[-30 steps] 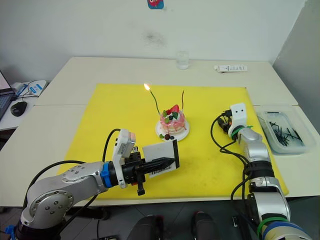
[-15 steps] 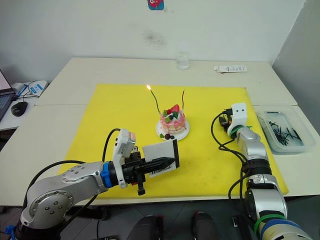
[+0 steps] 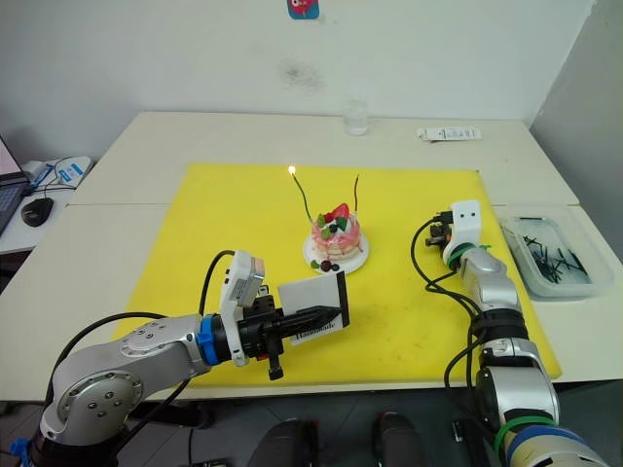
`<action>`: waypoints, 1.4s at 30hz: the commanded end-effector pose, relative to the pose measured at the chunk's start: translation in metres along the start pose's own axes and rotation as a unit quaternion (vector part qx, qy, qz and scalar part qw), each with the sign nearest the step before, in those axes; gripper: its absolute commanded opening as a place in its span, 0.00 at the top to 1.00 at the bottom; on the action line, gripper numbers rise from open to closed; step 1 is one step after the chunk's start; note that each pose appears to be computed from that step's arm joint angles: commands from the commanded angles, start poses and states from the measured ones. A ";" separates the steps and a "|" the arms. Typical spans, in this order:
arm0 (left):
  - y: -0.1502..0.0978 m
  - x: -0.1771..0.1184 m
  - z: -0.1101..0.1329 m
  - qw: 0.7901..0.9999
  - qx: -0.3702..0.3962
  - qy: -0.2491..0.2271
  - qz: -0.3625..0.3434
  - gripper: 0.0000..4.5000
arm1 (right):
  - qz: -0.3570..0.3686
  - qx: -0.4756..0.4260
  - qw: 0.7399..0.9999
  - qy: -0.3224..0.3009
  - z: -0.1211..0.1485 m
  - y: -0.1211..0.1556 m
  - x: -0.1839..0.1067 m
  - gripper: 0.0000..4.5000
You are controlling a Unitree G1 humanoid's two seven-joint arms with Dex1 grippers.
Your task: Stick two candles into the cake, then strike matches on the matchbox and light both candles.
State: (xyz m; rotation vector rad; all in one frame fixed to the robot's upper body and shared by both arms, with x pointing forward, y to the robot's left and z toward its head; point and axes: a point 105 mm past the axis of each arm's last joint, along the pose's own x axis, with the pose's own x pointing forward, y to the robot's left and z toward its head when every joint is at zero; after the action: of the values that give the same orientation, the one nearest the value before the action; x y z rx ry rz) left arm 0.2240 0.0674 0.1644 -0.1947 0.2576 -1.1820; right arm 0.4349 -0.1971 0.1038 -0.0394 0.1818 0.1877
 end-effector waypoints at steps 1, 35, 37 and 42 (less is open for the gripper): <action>-0.010 0.002 0.006 1.000 0.017 -0.010 -0.020 1.00 | -0.014 0.011 1.000 0.014 -0.012 -0.004 -0.002 0.81; -0.006 0.001 0.005 1.000 0.006 -0.011 -0.014 1.00 | 0.085 -0.069 0.994 -0.017 0.035 0.007 -0.034 1.00; -0.004 0.001 0.004 1.000 0.002 -0.012 -0.010 1.00 | 0.136 -0.104 0.985 -0.013 0.043 0.018 -0.048 1.00; 0.010 0.003 0.009 0.999 -0.034 -0.037 0.017 1.00 | 0.260 -0.202 0.944 -0.009 0.061 0.044 -0.088 1.00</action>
State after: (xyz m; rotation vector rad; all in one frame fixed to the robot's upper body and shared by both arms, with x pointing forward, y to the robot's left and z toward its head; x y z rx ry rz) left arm 0.2350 0.0673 0.1631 -0.2802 0.2595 -1.1341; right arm 0.3643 -0.1819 0.1660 -0.3748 0.1695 0.6505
